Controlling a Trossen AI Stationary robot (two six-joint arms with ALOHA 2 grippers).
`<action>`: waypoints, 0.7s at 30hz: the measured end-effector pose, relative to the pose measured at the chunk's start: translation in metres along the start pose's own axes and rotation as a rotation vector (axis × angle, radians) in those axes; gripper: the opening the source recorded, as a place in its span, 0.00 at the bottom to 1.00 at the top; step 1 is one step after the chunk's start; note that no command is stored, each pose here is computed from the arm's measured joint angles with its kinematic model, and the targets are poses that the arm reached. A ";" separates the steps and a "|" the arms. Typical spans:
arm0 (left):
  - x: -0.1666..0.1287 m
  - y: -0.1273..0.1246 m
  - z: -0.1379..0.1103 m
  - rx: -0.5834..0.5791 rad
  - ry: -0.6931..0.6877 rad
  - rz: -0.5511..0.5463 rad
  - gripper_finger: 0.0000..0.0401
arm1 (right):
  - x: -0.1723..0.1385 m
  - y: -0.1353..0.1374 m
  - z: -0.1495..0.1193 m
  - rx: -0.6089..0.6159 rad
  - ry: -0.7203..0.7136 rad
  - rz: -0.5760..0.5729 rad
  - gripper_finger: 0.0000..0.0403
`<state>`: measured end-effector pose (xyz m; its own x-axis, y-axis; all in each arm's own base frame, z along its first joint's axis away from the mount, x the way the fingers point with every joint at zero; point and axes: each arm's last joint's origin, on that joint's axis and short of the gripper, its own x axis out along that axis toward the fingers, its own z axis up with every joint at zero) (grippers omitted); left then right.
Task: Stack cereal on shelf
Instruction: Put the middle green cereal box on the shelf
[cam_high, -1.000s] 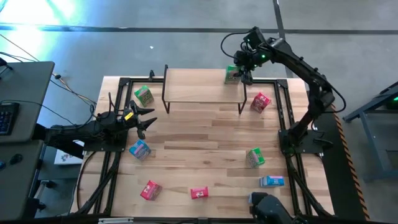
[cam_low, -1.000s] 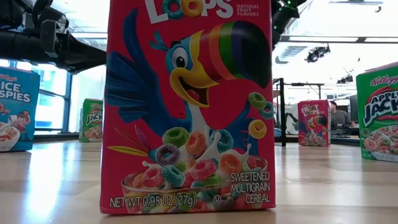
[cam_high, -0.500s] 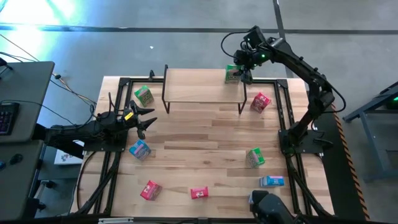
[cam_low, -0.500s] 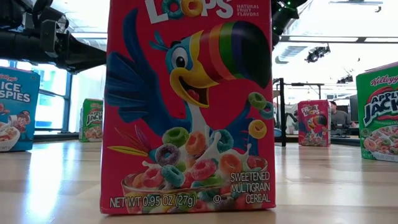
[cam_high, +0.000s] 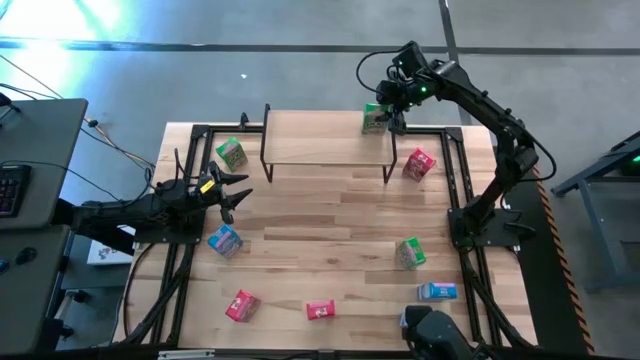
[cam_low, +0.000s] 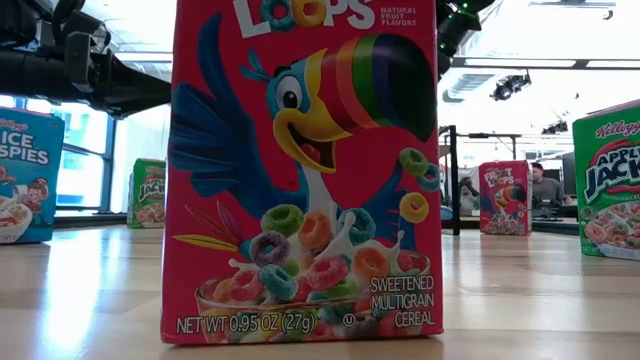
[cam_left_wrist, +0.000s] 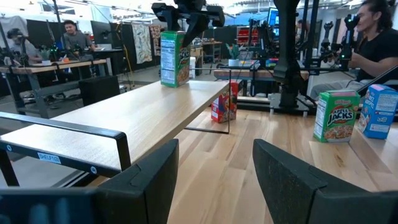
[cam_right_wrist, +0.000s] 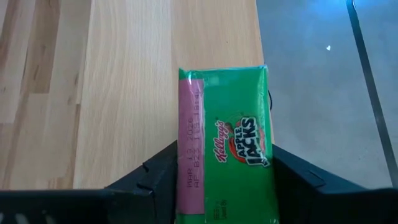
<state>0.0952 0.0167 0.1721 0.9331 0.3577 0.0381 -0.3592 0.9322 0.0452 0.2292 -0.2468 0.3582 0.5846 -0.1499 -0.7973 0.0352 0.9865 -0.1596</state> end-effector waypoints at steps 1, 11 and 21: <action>0.000 0.000 0.000 0.000 0.000 0.000 0.49 | 0.000 0.000 0.000 0.000 0.000 0.000 0.48; 0.000 0.000 0.000 0.000 0.000 0.000 0.49 | -0.001 -0.002 0.001 -0.008 -0.010 -0.027 0.60; 0.000 0.000 0.000 0.000 0.000 0.000 0.49 | -0.027 0.003 0.008 -0.033 -0.064 -0.140 0.60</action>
<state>0.0952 0.0167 0.1721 0.9332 0.3574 0.0379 -0.3589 0.9323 0.0456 0.2199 -0.2393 0.3837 0.6263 -0.2803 -0.7275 0.0939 0.9535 -0.2865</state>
